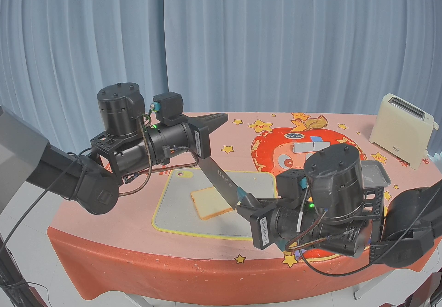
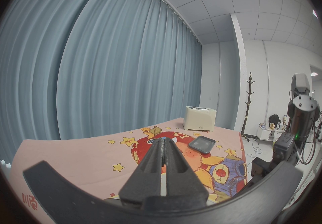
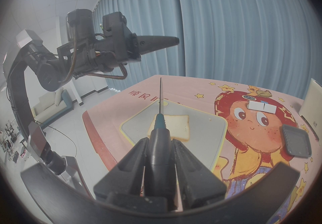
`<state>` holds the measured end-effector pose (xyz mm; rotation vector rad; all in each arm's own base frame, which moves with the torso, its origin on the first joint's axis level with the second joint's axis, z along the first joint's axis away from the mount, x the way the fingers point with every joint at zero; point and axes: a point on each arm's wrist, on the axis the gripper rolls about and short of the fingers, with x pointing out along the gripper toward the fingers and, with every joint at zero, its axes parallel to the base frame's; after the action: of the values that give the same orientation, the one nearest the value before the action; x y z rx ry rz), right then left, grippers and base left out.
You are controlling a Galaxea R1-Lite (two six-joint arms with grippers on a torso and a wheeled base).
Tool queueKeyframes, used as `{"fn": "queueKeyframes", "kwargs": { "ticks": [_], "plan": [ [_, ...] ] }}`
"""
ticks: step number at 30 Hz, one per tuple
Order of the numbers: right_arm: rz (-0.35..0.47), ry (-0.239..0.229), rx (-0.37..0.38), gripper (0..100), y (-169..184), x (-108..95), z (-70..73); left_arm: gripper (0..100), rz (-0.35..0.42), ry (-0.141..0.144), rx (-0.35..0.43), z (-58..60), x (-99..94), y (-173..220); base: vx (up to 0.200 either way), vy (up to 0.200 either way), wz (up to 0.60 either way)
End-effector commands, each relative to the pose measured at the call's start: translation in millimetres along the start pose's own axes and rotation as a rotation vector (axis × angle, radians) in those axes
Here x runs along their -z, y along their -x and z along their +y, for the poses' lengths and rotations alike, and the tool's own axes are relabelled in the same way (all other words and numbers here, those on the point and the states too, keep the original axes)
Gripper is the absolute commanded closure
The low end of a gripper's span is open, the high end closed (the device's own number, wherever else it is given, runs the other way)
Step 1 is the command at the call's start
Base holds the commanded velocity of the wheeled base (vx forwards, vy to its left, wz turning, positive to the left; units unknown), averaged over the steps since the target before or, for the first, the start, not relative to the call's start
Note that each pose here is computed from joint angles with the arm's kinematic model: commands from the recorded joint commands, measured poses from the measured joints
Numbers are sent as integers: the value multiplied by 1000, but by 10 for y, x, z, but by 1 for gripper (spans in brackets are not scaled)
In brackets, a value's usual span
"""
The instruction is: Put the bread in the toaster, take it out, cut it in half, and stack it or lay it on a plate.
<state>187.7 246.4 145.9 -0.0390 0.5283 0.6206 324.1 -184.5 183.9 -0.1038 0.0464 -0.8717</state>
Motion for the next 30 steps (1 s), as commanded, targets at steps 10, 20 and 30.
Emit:
{"fn": "queueKeyframes", "kwargs": {
  "ticks": [10, 20, 30],
  "plan": [
    [55, -17, 24, 100, -240, 109, -6, 100, 88, 27, -14, 87, 377, -83, 0, 0, 0],
    [55, -17, 26, 100, -232, 108, -8, 100, 80, -111, -32, 150, 434, 12, 0, 0, 0],
    [58, -16, 25, 100, -243, 118, -3, 100, 117, -102, -31, 138, 545, 67, 0, 0, 0]
  ]
}}
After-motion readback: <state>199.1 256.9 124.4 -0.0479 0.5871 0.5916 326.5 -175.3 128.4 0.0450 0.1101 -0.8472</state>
